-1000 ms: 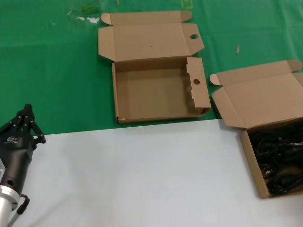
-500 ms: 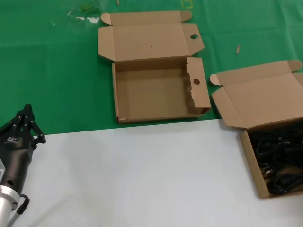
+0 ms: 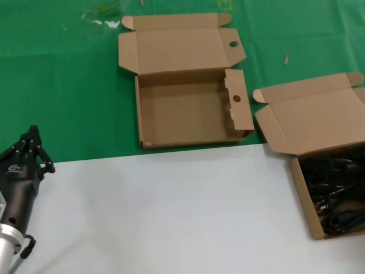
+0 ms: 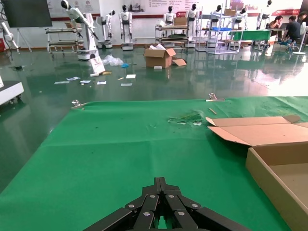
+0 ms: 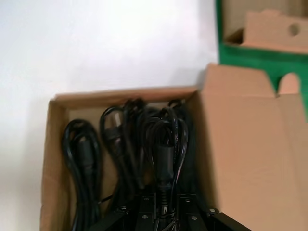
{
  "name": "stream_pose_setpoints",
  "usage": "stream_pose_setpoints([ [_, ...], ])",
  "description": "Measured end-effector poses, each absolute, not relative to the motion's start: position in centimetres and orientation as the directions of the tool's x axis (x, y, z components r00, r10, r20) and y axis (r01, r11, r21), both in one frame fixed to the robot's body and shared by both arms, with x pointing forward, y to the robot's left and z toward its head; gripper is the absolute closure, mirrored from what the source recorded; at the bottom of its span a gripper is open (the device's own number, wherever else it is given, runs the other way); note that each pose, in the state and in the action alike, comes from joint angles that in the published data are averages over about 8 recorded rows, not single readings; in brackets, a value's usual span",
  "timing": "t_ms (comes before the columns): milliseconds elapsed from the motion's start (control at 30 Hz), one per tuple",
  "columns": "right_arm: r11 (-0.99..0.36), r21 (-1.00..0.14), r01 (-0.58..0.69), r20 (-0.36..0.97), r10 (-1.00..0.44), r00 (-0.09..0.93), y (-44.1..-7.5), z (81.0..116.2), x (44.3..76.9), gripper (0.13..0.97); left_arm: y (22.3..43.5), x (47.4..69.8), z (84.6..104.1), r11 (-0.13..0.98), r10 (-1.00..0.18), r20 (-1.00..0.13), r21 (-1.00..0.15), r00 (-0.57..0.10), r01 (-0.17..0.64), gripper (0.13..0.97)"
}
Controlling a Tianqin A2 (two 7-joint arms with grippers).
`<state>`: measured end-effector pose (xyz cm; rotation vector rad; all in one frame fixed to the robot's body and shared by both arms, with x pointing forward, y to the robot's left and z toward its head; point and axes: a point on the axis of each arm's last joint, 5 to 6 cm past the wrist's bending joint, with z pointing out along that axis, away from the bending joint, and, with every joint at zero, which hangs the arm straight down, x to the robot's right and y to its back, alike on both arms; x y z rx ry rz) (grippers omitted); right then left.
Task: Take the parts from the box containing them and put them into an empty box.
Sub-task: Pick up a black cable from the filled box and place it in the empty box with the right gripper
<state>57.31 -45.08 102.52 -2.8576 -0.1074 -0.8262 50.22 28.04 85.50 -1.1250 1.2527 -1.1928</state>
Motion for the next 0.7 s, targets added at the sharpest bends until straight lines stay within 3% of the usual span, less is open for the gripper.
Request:
stream_pose_setpoints([
  [367,-0.964,-0.201,0.174,0.600,0.019,0.800,-40.3,107.6,58.5,0.900,28.0,50.2,85.5,0.070,-0.997,-0.071,-0.997,-0.035,0.022,0.957],
  [700,-0.917,-0.245,0.315,0.696,0.060,0.716,-32.9,109.6,63.0,0.900,28.0,50.2,85.5,0.070,-0.997,-0.071,-0.997,-0.035,0.022,0.957],
])
